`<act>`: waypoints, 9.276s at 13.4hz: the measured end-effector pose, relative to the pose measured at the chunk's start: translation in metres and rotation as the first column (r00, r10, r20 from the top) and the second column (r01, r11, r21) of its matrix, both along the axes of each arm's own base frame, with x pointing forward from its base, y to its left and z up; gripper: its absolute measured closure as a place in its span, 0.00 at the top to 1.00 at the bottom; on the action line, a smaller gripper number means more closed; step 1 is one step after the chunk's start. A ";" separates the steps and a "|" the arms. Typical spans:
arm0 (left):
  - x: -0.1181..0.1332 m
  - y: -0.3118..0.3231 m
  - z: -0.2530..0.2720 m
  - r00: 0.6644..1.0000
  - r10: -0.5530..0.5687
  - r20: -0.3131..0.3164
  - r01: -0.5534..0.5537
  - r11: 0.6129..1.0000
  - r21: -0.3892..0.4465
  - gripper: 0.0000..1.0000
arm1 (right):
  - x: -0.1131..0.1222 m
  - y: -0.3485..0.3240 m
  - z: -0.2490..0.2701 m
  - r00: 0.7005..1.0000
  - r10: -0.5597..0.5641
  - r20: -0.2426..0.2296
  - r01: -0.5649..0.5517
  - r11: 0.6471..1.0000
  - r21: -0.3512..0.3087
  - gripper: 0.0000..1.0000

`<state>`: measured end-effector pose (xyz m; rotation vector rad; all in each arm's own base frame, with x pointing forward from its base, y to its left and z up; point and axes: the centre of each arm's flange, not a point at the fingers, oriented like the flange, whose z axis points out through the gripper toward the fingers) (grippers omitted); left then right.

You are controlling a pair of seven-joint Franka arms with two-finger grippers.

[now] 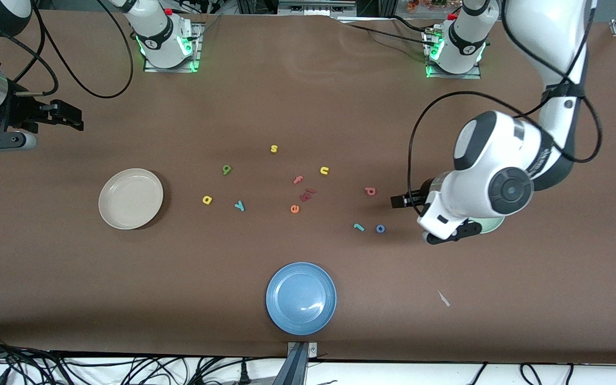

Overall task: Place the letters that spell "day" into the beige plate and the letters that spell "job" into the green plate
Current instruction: 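Reach the left gripper over the pink letter p beside the green plate, then lower the left gripper and close it on the pink letter p, then drop the pink letter in the green plate while the right gripper reaches letters, then grasp the blue letter o with the left gripper while the right grasps yellow D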

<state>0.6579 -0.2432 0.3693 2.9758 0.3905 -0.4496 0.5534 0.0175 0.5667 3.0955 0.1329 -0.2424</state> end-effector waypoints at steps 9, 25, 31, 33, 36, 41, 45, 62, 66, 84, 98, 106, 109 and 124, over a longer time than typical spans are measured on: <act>-0.050 -0.066 -0.121 0.993 0.073 0.090 -0.075 0.997 0.018 0.96 | 0.000 0.000 0.000 1.000 0.000 0.000 0.000 1.000 0.000 1.00; -0.101 -0.061 -0.191 0.997 0.060 0.058 -0.063 0.996 0.060 0.64 | 0.000 0.000 0.000 1.000 0.000 0.000 0.000 1.000 0.000 1.00; -0.102 -0.059 -0.193 0.997 0.061 0.055 -0.065 0.996 0.063 0.61 | 0.000 0.000 0.000 1.000 0.000 0.000 0.000 1.000 0.000 1.00; -0.102 -0.059 -0.193 0.997 0.061 0.057 -0.065 0.996 0.062 0.58 | 0.000 0.000 0.000 1.000 0.000 0.000 0.000 1.000 0.000 1.00; -0.101 -0.060 -0.193 0.996 0.062 0.058 -0.065 0.996 0.062 0.58 | 0.000 0.000 0.000 1.000 0.000 0.000 0.000 1.000 0.000 1.00; -0.101 -0.060 -0.193 0.996 0.062 0.060 -0.066 0.996 0.061 0.51 | 0.000 0.000 0.000 1.000 0.000 0.000 0.000 1.000 0.000 1.00; -0.101 -0.060 -0.193 0.996 0.062 0.060 -0.066 0.996 0.061 0.50 | 0.000 0.000 0.000 1.000 0.000 0.000 0.000 1.000 0.000 1.00; -0.101 -0.062 -0.197 0.994 0.092 0.061 -0.096 0.993 0.066 0.42 | 0.000 0.000 0.000 1.000 0.000 0.000 0.000 1.000 0.000 1.00; -0.104 -0.066 -0.199 0.995 0.086 0.058 -0.090 0.994 0.069 0.35 | 0.000 -0.001 0.000 1.000 -0.002 0.000 0.002 1.000 0.000 1.00; -0.041 0.160 -0.061 0.991 -0.130 -0.043 0.133 0.987 0.086 0.29 | 0.038 0.175 -0.138 0.999 0.004 -0.034 -0.005 1.000 -0.019 1.00; -0.053 0.279 -0.169 0.967 -0.193 -0.165 0.194 0.981 -0.011 0.33 | 0.025 0.187 -0.324 0.992 -0.071 0.106 0.068 0.997 0.029 1.00; -0.011 0.183 -0.088 0.996 0.077 -0.039 -0.077 0.997 -0.002 1.00 | 0.027 0.178 -0.349 0.991 -0.098 0.092 0.097 0.995 0.019 1.00; -0.011 0.103 -0.088 0.978 0.206 -0.031 -0.205 0.977 0.053 0.99 | 0.025 0.179 -0.366 0.984 -0.155 0.092 0.154 0.988 0.016 1.00; 0.016 -0.027 -0.170 0.782 0.603 0.157 -0.614 0.789 0.029 0.91 | 0.021 0.183 -0.388 0.973 -0.217 0.079 0.217 0.976 0.007 0.68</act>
